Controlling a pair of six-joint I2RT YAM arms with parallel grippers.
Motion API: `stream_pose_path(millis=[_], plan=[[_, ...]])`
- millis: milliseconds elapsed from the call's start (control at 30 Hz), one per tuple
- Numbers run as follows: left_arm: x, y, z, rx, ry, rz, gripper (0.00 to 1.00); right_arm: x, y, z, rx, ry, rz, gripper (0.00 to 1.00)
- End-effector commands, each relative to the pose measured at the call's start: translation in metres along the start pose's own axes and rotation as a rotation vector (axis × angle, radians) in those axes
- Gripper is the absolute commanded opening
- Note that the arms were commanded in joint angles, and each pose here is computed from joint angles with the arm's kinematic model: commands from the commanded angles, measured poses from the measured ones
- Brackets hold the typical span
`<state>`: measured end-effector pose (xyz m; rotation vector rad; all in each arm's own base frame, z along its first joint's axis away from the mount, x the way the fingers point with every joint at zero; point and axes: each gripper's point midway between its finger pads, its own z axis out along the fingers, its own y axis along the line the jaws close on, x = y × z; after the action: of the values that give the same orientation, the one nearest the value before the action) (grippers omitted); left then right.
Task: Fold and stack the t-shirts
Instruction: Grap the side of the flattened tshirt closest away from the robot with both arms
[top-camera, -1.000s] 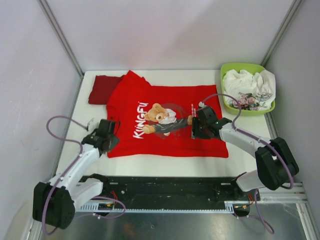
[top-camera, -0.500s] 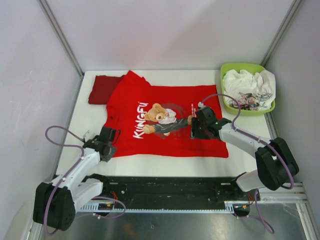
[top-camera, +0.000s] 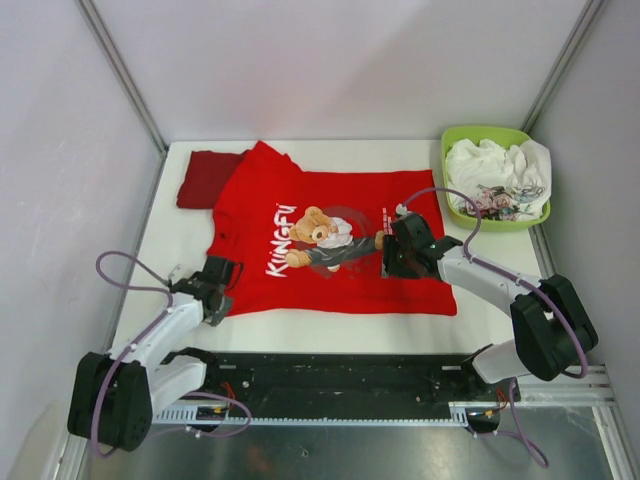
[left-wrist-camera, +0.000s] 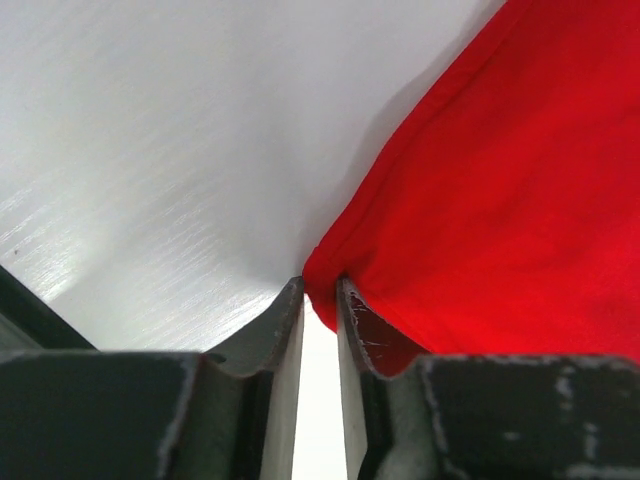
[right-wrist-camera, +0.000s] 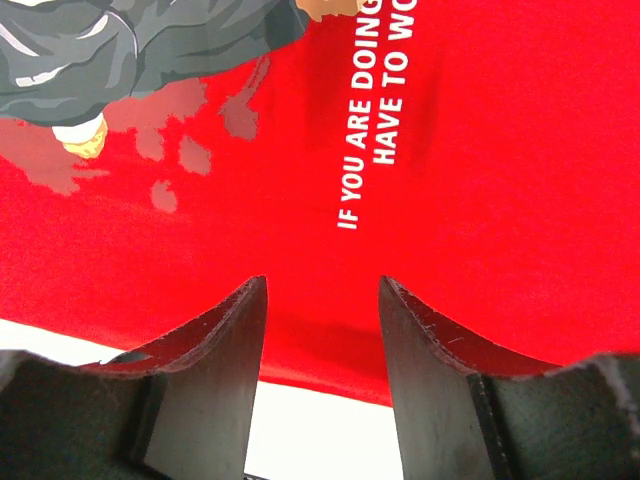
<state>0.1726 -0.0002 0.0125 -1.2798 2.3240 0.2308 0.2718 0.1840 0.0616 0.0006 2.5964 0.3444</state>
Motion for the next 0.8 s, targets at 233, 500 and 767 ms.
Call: stream_pose_path(millis=[233,500,767], plan=[[-0.028,-0.024,-0.014,0.08,-0.08,0.002,0.0,-0.009,0.005,-0.003,-0.015,-0.037,-0.004,0.51],[-0.063,-0.072,-0.043,0.162,-0.125,0.077,0.0,-0.011,0.004,-0.003,-0.015,-0.043,0.005,0.5],[-0.074,-0.136,-0.046,0.235,-0.11,0.185,0.0,-0.011,-0.001,0.001,0.0,-0.04,0.014,0.5]])
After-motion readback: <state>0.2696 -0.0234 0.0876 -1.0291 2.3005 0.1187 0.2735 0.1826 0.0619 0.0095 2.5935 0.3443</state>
